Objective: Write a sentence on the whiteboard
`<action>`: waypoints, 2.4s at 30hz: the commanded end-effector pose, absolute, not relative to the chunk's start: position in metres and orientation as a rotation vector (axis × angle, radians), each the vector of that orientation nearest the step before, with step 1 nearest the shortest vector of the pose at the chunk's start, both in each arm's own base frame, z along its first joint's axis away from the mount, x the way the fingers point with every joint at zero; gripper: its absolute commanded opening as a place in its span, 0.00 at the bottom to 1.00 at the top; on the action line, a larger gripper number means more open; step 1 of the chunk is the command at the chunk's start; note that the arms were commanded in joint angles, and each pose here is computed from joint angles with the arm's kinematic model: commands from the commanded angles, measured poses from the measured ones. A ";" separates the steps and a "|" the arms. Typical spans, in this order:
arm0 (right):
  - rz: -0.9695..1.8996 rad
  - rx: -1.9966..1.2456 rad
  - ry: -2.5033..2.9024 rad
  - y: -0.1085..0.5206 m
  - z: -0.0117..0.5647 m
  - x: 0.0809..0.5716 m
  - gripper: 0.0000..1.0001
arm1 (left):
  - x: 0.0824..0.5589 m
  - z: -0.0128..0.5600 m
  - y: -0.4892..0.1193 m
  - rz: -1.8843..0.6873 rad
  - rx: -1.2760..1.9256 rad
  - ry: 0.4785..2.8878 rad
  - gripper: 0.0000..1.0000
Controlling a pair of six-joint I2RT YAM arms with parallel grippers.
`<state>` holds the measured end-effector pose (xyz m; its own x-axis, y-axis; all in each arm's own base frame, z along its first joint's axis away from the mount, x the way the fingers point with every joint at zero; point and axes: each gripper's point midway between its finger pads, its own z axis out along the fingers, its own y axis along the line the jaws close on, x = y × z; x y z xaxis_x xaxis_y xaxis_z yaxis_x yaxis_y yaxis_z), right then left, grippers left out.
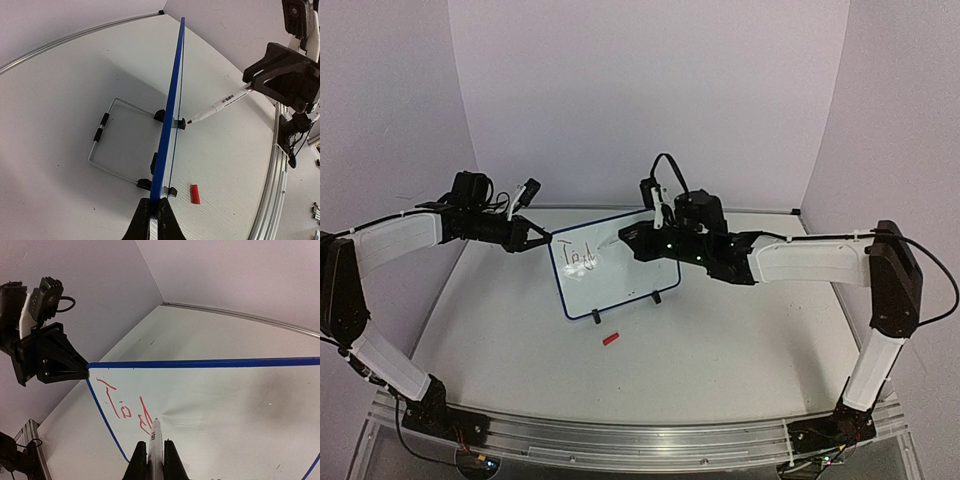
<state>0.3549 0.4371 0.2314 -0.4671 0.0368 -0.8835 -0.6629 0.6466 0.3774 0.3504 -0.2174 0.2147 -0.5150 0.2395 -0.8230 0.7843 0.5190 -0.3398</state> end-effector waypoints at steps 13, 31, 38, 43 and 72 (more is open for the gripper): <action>0.931 -0.472 1.854 0.435 0.246 0.354 0.00 | 0.345 0.237 -0.219 -0.927 0.866 1.959 0.00; 0.871 -0.439 1.897 0.434 0.225 0.365 0.00 | 0.345 0.237 -0.219 -0.922 0.867 1.961 0.00; 0.843 -0.419 1.887 0.432 0.230 0.371 0.00 | 0.345 0.237 -0.218 -0.919 0.866 1.961 0.00; 0.837 -0.413 1.867 0.431 0.239 0.373 0.00 | 0.345 0.237 -0.219 -0.917 0.868 1.961 0.00; 0.898 -0.485 1.930 0.442 0.210 0.362 0.00 | 0.346 0.236 -0.219 -0.919 0.867 1.964 0.00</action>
<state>0.3620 0.4444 0.2221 -0.4846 0.0346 -0.8740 -0.6526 0.6511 0.3876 0.3473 -0.2174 0.2147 -0.5098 0.2512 -0.8228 0.7900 0.5154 -0.3321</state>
